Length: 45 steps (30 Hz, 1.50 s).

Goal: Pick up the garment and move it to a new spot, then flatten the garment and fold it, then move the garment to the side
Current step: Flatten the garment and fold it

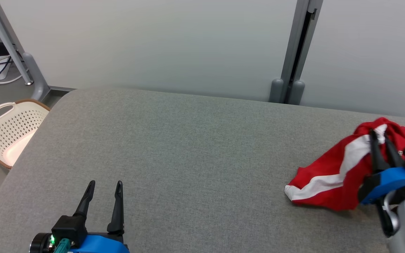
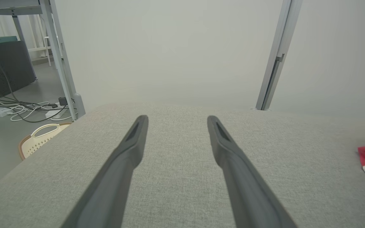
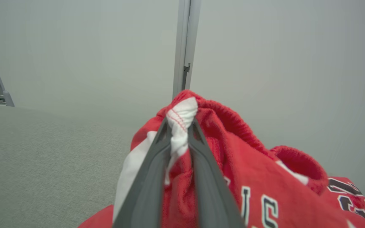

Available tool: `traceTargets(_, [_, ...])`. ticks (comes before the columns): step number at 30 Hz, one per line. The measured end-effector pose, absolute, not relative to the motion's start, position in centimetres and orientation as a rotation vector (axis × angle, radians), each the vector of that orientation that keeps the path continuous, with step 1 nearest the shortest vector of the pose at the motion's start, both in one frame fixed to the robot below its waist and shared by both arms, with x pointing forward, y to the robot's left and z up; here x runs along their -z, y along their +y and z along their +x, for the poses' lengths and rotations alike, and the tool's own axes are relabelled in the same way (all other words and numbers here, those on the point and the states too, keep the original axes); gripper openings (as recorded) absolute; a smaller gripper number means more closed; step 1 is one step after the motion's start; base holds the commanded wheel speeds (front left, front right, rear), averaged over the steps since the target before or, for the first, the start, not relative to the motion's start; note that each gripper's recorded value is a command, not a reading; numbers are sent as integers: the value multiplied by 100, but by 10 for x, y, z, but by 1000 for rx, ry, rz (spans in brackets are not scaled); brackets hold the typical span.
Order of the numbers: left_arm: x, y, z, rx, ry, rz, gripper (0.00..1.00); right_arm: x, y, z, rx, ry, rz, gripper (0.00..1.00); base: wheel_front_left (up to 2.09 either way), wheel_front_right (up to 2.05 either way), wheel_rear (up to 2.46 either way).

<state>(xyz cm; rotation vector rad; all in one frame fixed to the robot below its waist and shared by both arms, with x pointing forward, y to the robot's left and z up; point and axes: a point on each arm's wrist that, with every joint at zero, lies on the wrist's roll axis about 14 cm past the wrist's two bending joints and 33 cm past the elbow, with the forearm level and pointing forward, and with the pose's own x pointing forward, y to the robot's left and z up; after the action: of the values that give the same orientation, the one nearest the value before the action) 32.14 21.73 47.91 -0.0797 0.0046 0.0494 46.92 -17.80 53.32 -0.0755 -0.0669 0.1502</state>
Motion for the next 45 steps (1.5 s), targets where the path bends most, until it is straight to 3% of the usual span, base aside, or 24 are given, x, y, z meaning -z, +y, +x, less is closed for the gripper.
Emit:
traceTargets(10, [-479,233,306,-109,-1,-90,100,-514,-12,453,-565,-12,-86,0,0,0,0])
traceTargets(15, [-475,243,300,-145,12,-91,100,-498,47,431,-734,37,-89,0,0,0,0])
traceTargets(19, [-471,249,295,-171,26,-95,100,-464,91,391,-911,132,-128,0,0,0,0])
traceTargets(22, [-470,250,295,-177,29,-98,100,-452,106,366,-990,178,-107,56,0,0,0])
traceTargets(23, [-469,249,296,-174,30,-100,100,-452,109,362,-1005,182,-96,56,0,0,0])
traceTargets(24, [-469,248,297,-173,31,-101,100,-452,111,359,-1014,183,-88,100,0,0,0])
traceTargets(33, [-470,227,311,-105,25,-115,100,-486,76,383,-878,84,-28,100,0,0,0])
traceTargets(39, [-474,214,319,-58,15,-108,100,-506,0,403,-669,-2,-6,100,0,0,0])
traceTargets(45, [-477,202,324,-14,6,-94,100,-513,-78,400,-439,-54,34,100,0,0,0])
